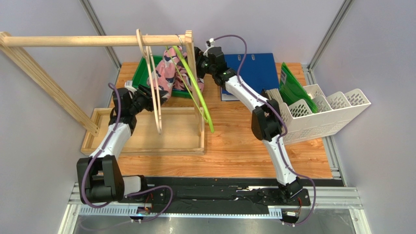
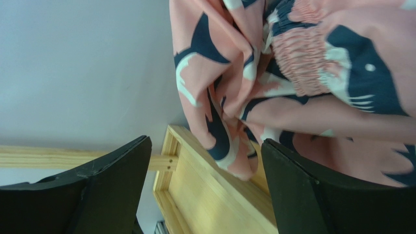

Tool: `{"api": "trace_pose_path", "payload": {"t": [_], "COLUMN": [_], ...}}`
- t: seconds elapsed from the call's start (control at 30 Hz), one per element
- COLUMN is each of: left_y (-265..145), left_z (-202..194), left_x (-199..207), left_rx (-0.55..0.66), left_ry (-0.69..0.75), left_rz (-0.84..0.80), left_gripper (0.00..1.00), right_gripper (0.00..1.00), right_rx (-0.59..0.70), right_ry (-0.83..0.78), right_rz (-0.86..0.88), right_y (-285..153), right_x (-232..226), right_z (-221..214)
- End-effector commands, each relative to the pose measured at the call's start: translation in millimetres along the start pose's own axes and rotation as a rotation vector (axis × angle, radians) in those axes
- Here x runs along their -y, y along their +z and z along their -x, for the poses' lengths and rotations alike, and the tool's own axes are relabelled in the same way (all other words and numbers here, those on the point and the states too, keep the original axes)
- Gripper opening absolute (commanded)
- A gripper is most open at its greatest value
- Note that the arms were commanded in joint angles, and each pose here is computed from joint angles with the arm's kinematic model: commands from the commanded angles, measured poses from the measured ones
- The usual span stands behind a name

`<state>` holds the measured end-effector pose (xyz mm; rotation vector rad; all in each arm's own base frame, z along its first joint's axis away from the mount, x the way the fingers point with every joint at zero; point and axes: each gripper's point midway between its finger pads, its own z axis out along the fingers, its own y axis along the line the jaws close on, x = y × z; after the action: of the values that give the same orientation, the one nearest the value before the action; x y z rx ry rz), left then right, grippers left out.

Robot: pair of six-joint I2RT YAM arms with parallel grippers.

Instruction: Remove the shorts from the hanger

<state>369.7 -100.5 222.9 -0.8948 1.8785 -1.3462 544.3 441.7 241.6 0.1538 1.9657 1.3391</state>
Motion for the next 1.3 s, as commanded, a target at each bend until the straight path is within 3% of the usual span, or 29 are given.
{"api": "trace_pose_path", "payload": {"t": [0.0, 0.2, 0.37, 0.5, 0.53, 0.6, 0.73, 0.9, 1.0, 1.2, 1.27], "left_y": [4, 26, 61, 91, 108, 128, 185, 206, 198, 156, 140], "left_z": [18, 49, 80, 110, 113, 125, 136, 154, 165, 164, 155], "left_x": [26, 24, 30, 20, 1, 14, -9, -47, -40, 3, -1], "left_rx": [0.017, 0.039, 0.042, 0.092, 0.078, 0.075, 0.030, 0.054, 0.056, 0.046, 0.042], "left_ry": [0.025, -0.028, -0.039, -0.060, -0.092, -0.081, -0.122, -0.107, -0.072, -0.003, -0.002], "left_rz": [-0.081, -0.109, -0.128, -0.088, -0.052, -0.074, -0.031, 0.082, 0.105, 0.094, 0.122], "left_gripper": [0.50, 0.36, 0.22, 0.19, 0.18, 0.18, 0.16, 0.17, 0.19, 0.36, 0.45], "right_gripper": [0.90, 0.89, 0.87, 0.85, 0.85, 0.85, 0.85, 0.85, 0.85, 0.85, 0.85], "right_rx": [-0.041, -0.036, -0.036, -0.070, -0.075, -0.077, -0.068, -0.042, -0.035, -0.040, -0.045], "right_ry": [-0.077, -0.148, -0.152, -0.149, -0.152, -0.146, -0.143, -0.189, -0.199, -0.148, -0.142], "right_rz": [-0.034, -0.078, -0.153, -0.180, -0.180, -0.188, -0.183, -0.184, -0.200, -0.207, -0.232], "right_y": [-41, -99, -142, -169, -174, -188, -211, -242, -257, -281, -293], "right_x": [-10, -18, 13, 32, 33, 40, 38, 23, 18, 15, 16], "right_z": [6, 13, -7, -31, -35, -47, -52, -44, -44, -57, -62]}}
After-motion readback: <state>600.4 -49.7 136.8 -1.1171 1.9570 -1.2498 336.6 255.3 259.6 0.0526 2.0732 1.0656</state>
